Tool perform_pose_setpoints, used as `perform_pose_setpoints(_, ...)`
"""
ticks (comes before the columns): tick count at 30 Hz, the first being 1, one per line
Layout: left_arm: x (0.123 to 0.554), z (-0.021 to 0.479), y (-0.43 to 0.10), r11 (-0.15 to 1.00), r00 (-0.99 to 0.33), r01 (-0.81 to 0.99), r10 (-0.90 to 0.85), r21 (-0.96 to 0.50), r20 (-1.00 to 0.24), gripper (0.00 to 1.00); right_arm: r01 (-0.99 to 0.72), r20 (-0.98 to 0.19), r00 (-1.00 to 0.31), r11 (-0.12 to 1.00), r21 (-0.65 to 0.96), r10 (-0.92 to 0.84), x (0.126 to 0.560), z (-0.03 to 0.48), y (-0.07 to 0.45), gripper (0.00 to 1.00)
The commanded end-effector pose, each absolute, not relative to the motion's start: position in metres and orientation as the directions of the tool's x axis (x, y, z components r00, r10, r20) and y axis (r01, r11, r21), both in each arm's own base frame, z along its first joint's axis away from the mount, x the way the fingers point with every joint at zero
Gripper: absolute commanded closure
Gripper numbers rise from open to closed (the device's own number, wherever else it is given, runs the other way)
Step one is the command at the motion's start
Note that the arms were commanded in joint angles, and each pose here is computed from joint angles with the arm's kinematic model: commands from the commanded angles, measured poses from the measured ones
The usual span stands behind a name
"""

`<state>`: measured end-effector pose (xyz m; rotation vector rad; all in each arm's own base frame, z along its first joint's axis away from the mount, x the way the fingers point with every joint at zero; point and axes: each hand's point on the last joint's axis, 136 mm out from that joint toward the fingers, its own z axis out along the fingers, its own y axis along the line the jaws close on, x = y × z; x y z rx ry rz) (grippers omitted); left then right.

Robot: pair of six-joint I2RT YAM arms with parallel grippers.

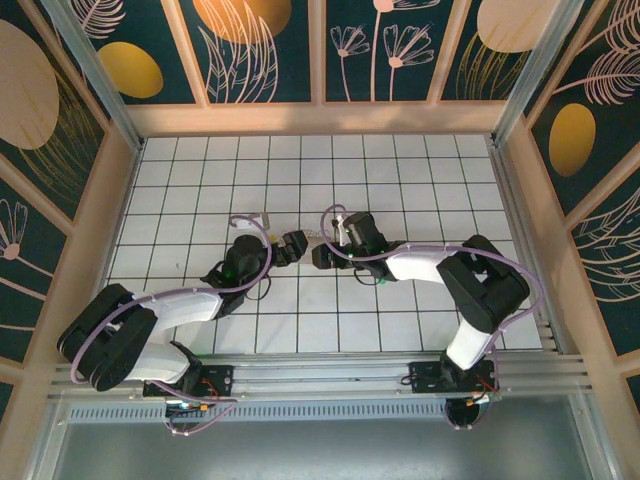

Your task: Put the keys on the keyring

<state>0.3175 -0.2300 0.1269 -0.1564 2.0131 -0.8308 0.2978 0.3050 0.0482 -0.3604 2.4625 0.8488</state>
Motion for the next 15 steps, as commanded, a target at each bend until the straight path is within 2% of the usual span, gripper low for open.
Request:
perform_pose_setpoints(1, 0.32, 0.134, -0.235, 0.763, -0.547, 0.237, -0.406, -0.601, -0.732, 0.01, -0.398, -0.534, -0.839, 0.789, 0.469, -0.105, 0.301, 0.036, 0.304, 0.27)
perform_pose_setpoints(15, 0.318, 0.131, -0.233, 0.767, -0.548, 0.232, -0.406, -0.598, -0.732, 0.01, -0.385, -0.578, -0.812, 0.822, 0.42, -0.085, 0.35, 0.046, 0.301, 0.27)
